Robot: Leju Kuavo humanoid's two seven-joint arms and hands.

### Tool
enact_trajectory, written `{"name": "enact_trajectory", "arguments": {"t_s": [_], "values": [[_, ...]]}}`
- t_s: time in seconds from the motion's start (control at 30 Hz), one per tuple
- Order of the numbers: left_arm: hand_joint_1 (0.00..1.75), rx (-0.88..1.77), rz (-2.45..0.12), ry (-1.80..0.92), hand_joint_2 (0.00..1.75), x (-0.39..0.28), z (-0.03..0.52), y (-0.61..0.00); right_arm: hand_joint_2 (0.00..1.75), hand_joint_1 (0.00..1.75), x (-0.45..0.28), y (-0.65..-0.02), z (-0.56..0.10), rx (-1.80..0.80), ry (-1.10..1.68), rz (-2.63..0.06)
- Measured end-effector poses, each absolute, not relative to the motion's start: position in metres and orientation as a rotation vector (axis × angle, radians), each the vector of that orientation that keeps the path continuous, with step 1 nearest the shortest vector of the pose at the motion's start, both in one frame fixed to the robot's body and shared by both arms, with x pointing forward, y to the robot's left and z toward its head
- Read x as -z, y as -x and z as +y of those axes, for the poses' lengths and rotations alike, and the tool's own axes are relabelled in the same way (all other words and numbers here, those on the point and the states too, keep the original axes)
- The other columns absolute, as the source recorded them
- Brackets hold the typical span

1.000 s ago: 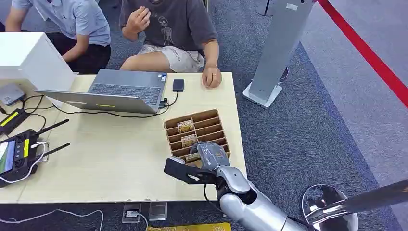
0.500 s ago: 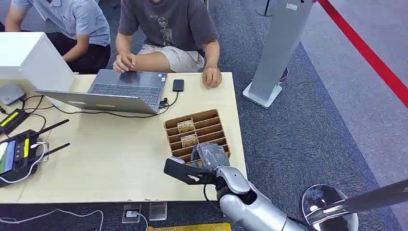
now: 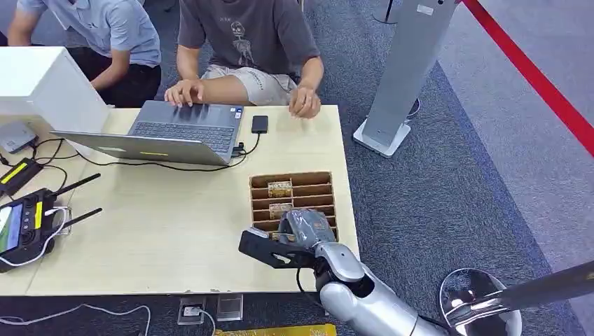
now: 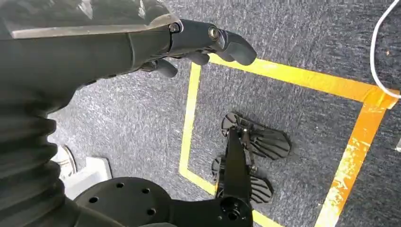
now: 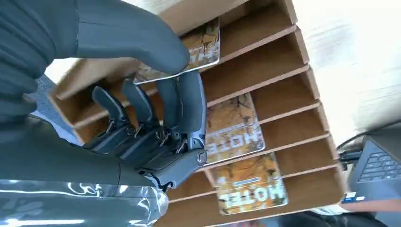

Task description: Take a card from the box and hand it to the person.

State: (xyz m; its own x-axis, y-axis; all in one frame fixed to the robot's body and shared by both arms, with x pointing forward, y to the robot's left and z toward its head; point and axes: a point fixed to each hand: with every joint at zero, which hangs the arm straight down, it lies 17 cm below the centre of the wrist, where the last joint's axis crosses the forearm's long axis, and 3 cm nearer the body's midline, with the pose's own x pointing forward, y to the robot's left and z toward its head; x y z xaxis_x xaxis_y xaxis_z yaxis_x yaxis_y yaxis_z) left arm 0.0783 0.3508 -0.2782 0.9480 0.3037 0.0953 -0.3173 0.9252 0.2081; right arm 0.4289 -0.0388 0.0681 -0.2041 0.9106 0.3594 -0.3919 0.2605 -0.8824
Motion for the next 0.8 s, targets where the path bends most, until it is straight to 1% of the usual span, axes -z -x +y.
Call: {"name": "enact_trajectory", "arguments": {"t_s": [0.3,0.43,0.6,0.7,0.8], "values": [[0.0,-0.331,-0.055,-0.237,1.75,0.278,0.353,-0.077,1.75,1.55,-0.08,-0.431,-0.031,-1.292,0.547,-1.344],[0.0,-0.33,-0.062,-0.231,1.75,0.278,0.352,-0.078,1.75,1.55,-0.109,-0.434,-0.02,-1.262,0.53,-1.493],[0.0,-0.327,-0.072,-0.222,1.75,0.278,0.351,-0.08,1.75,1.55,-0.167,-0.429,-0.003,-1.247,0.512,-1.769],[0.0,-0.324,-0.078,-0.222,1.75,0.278,0.351,-0.081,1.75,1.55,-0.19,-0.429,-0.005,-1.238,0.525,-1.847],[0.0,-0.319,-0.083,-0.219,1.75,0.278,0.35,-0.081,1.75,1.55,-0.206,-0.436,-0.012,-1.225,0.556,-1.87]]}}
